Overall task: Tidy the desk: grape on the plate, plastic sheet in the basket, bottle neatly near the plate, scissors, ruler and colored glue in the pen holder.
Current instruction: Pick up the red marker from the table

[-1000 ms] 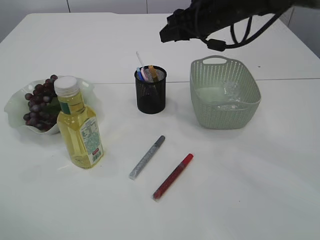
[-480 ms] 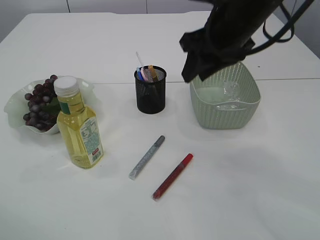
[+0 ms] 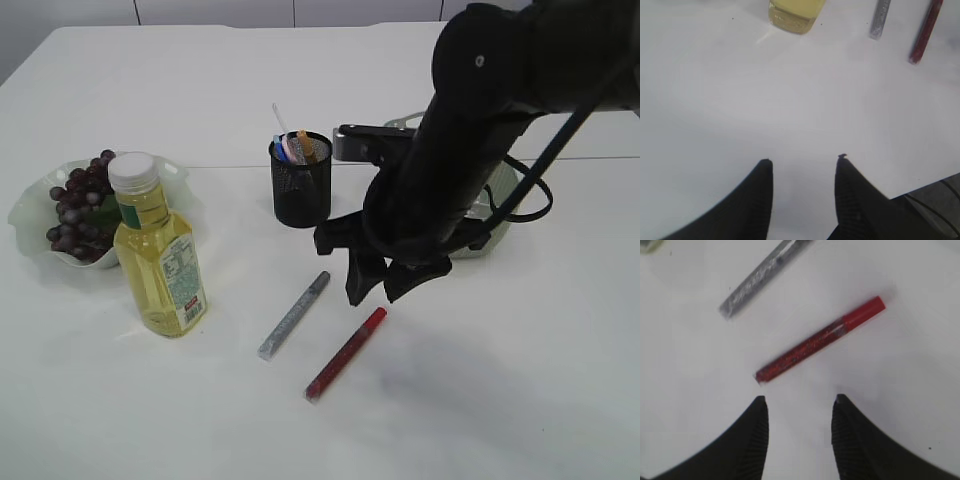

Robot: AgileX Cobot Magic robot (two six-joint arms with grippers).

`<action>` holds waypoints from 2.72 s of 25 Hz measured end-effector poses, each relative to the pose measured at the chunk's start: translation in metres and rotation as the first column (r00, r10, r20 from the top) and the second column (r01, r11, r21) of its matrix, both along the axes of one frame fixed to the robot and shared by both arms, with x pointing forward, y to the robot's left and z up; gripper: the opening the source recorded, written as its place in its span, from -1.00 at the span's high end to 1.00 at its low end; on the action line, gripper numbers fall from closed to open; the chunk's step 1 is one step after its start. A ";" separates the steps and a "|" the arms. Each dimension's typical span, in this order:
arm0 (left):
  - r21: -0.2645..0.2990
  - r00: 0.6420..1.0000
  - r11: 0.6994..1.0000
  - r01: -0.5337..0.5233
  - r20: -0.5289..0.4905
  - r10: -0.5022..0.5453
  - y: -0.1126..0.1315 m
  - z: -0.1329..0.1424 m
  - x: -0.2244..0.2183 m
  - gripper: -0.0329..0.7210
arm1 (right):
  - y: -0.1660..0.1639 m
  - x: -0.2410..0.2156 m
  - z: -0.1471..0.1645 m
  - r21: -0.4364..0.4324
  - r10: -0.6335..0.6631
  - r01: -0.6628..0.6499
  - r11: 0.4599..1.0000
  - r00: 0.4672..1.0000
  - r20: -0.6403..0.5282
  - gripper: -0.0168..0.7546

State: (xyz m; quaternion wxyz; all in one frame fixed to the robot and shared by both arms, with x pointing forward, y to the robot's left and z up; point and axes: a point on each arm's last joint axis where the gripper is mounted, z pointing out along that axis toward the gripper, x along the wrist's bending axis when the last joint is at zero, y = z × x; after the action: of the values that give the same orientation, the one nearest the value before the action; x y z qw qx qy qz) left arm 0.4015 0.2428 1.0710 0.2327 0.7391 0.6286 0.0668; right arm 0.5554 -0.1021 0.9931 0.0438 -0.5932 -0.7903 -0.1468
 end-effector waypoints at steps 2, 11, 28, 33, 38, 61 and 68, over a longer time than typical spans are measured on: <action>-0.001 1.000 1.000 0.000 0.002 0.000 0.000 0.000 0.000 0.10 | 0.001 0.004 0.000 0.036 -0.131 0.131 0.991 0.991 0.007 0.15; -0.009 0.999 1.000 -0.006 0.035 0.007 0.000 0.002 0.003 0.10 | 0.007 0.017 -0.031 0.040 -0.618 0.631 0.775 0.769 -0.162 0.15; 0.029 0.999 1.000 -0.003 0.050 0.001 0.002 0.001 0.004 0.10 | 0.014 0.040 -0.062 -0.165 -0.772 0.756 0.634 0.602 -0.204 0.15; 0.029 0.999 1.000 -0.003 0.050 0.001 0.002 0.001 0.004 0.10 | 0.015 0.040 -0.070 -0.181 -0.776 0.757 0.628 0.591 -0.221 0.15; 0.029 0.999 1.000 -0.003 0.050 0.001 0.002 0.001 0.004 0.10 | 0.016 0.042 -0.073 -0.160 -0.777 0.763 0.626 0.591 -0.218 0.15; 0.030 0.999 1.000 -0.003 0.053 0.001 0.002 0.001 0.004 0.10 | 0.019 0.043 -0.099 -0.198 -0.747 0.723 0.662 0.618 -0.243 0.59; 0.030 0.999 1.000 -0.003 0.054 0.001 0.002 0.001 0.004 0.10 | 0.020 0.043 -0.099 -0.187 -0.702 0.678 0.711 0.669 -0.245 0.86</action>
State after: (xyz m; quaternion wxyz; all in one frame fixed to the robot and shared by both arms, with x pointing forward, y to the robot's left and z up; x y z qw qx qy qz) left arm 0.4059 0.2452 1.0724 0.2385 0.7397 0.6218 0.0963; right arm 0.5987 -0.0819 0.8943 0.0801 -0.8640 -0.4961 -0.0295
